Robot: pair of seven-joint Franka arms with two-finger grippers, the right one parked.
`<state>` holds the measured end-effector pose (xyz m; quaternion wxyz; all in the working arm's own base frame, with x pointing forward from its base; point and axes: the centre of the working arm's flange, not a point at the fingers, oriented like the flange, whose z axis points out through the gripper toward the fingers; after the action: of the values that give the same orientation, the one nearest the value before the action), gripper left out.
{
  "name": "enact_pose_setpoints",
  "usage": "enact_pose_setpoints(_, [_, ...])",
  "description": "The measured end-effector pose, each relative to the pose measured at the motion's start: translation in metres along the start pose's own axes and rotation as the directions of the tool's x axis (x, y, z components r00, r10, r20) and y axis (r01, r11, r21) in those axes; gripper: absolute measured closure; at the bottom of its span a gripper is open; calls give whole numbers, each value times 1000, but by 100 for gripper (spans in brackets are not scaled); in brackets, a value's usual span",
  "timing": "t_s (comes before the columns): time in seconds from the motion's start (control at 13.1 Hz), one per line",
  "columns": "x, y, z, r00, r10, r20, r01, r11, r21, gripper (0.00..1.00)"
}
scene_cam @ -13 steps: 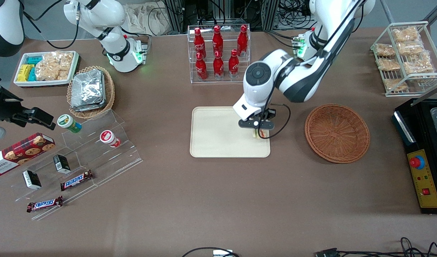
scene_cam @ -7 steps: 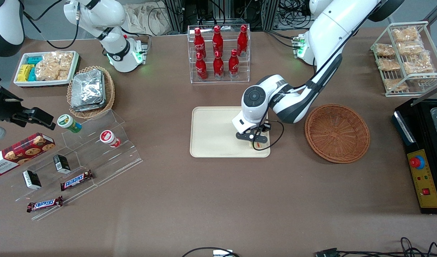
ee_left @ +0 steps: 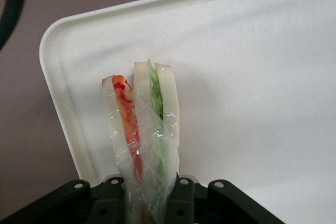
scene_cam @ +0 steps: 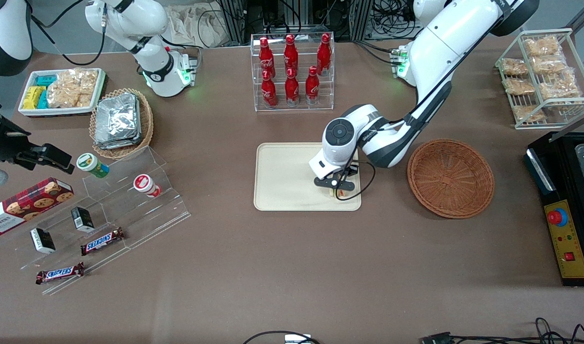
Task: Place sandwich from basket to tray
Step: 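Set the sandwich on the tray and open the left gripper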
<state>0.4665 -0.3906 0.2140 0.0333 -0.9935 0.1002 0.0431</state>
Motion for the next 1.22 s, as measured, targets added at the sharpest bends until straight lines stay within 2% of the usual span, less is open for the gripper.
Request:
enact_pose_setpoints(0.15, [1, -1, 0, 1000, -6, 0, 6, 1000, 0, 76])
enact_pose_setpoints(0.23, [1, -2, 0, 1000, -8, 0, 8, 1000, 0, 70])
enact_pose_setpoints(0.38, [2, -3, 0, 1000, -10, 0, 10, 1000, 0, 53])
enact_pose_setpoints(0.76, [2, -3, 0, 1000, -12, 0, 12, 1000, 0, 2])
enact_pose_setpoints(1.22, [2, -3, 0, 1000, -13, 0, 13, 1000, 0, 0])
